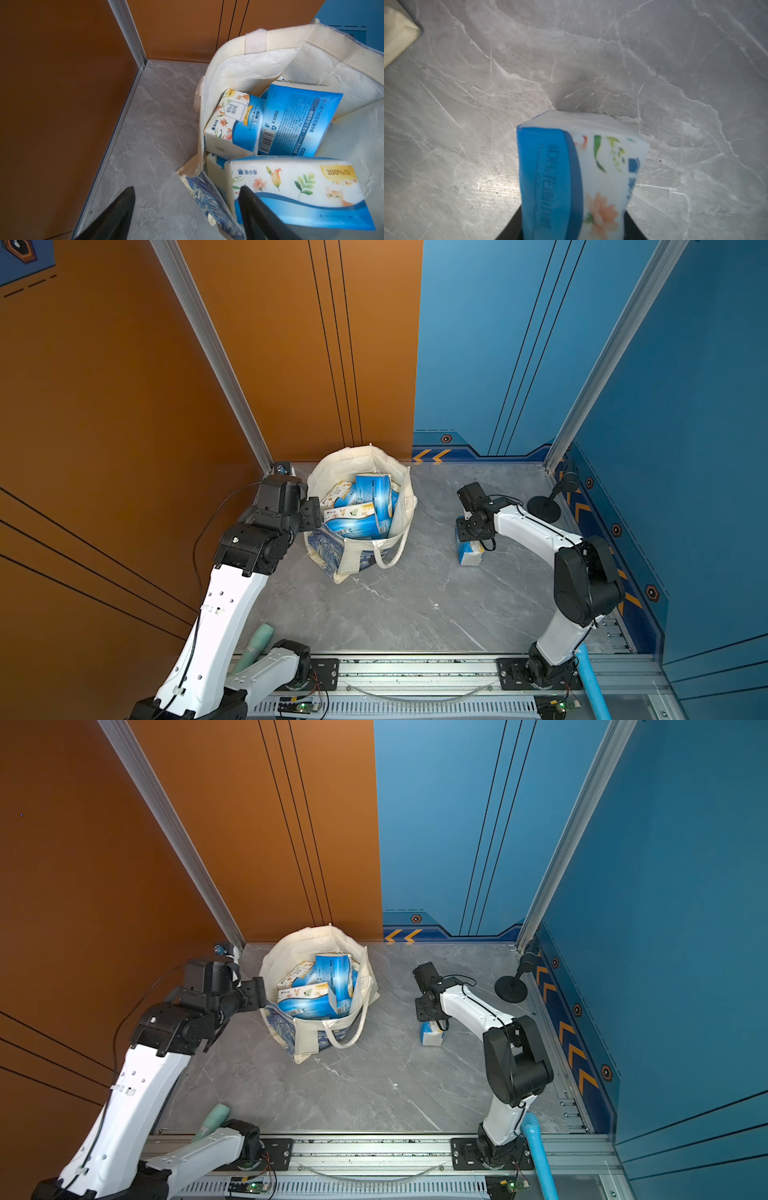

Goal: Put tissues into the canvas bag
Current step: Pick up the pack of facial tissues from the center of the board, then place the pack of facial tissues in the canvas bag.

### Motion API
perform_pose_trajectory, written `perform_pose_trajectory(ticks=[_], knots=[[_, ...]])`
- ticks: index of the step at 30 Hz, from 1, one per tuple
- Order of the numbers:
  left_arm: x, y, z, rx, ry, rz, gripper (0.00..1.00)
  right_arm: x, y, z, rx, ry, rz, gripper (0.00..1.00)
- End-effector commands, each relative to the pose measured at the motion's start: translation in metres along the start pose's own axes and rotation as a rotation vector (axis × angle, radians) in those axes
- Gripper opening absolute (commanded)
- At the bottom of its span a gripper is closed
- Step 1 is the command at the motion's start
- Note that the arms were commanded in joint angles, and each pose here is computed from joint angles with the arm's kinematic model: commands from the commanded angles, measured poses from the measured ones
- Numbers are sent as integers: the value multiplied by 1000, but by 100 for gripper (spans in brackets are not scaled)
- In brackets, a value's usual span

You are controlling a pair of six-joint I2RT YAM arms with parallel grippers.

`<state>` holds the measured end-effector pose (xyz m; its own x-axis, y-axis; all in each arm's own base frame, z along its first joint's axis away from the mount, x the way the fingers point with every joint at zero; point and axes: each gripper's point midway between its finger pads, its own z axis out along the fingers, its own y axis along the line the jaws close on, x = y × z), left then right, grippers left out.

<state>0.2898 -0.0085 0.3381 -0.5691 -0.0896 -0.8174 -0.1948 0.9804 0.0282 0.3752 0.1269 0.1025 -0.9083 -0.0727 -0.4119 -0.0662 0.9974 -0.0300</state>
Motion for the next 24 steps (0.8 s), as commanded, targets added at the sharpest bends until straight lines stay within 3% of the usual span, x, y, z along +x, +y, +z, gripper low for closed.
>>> perform_pose_trajectory(ticks=[1, 8, 14, 19, 24], knots=[[-4, 9, 0, -36, -19, -20, 81, -26, -17, -63, 12, -164, 37, 37], [-25, 8, 16, -4, -29, -47, 77, -66, -6, -208, -163, -543, 81, 37], [-46, -4, 33, 72, -25, -65, 65, -78, 65, -319, -484, -791, -1, 37], [-60, -13, 48, 119, -14, -69, 68, -74, 154, -373, -750, -916, -162, 37], [-62, -4, 62, 83, 4, -72, 73, -86, 225, -374, -841, -931, -260, 37]])
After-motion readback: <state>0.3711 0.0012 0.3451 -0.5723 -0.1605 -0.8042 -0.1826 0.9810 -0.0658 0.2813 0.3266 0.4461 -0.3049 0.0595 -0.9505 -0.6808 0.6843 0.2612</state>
